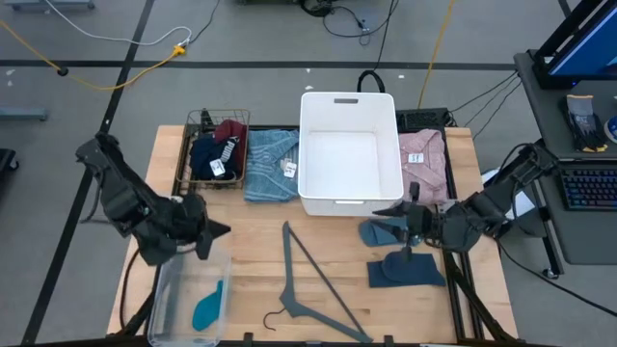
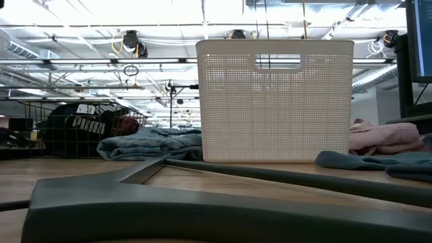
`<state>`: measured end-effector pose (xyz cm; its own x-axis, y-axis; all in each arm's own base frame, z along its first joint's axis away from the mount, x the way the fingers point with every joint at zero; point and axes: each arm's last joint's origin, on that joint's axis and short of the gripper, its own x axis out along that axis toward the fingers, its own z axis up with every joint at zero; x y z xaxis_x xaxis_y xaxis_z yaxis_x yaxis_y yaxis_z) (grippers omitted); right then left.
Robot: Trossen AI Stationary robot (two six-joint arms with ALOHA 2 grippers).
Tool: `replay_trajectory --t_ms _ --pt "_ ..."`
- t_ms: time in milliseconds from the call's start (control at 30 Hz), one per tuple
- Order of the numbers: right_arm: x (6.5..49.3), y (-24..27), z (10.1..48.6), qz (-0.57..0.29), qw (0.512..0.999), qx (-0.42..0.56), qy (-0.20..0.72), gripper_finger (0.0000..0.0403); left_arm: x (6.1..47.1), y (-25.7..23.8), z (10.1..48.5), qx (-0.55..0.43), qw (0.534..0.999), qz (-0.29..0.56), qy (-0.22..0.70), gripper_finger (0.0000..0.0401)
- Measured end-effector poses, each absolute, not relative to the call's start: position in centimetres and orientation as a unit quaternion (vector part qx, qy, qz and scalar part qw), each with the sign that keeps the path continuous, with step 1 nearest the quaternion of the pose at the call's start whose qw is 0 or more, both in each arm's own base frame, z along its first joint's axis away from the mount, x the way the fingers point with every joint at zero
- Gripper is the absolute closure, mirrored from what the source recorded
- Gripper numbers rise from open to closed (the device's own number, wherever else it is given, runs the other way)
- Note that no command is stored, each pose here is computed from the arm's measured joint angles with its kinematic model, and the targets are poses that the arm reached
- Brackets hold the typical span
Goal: Pick & Place Cloths
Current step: Put the gray sock into the transparent bin
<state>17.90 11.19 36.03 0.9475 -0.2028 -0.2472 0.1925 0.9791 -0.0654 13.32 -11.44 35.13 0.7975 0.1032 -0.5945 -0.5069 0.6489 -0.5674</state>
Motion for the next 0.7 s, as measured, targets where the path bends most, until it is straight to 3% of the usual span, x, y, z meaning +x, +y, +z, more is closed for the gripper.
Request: replay_trajectory --t_ms 200,400,533,700 --pt "17.1 11.2 34.7 -0.110 0.976 0.059 0.177 0.0314 14.2 -10.3 36.8 -0.315 0.916 0.141 0.205 0.0398" --pt "16.4 11.0 33.1 -0.076 0.942 0.162 0.284 0.0314 15.0 -9.6 38.1 -0.262 0.943 0.121 0.164 0.0388" --pt "15.5 10.3 31.7 -0.096 0.877 0.258 0.394 0.0314 15.4 -9.1 38.3 -0.242 0.949 0.120 0.161 0.0394" --pt "13.7 9.1 30.3 -0.200 0.767 0.341 0.505 0.0314 15.8 -8.4 38.3 -0.231 0.951 0.123 0.167 0.0392"
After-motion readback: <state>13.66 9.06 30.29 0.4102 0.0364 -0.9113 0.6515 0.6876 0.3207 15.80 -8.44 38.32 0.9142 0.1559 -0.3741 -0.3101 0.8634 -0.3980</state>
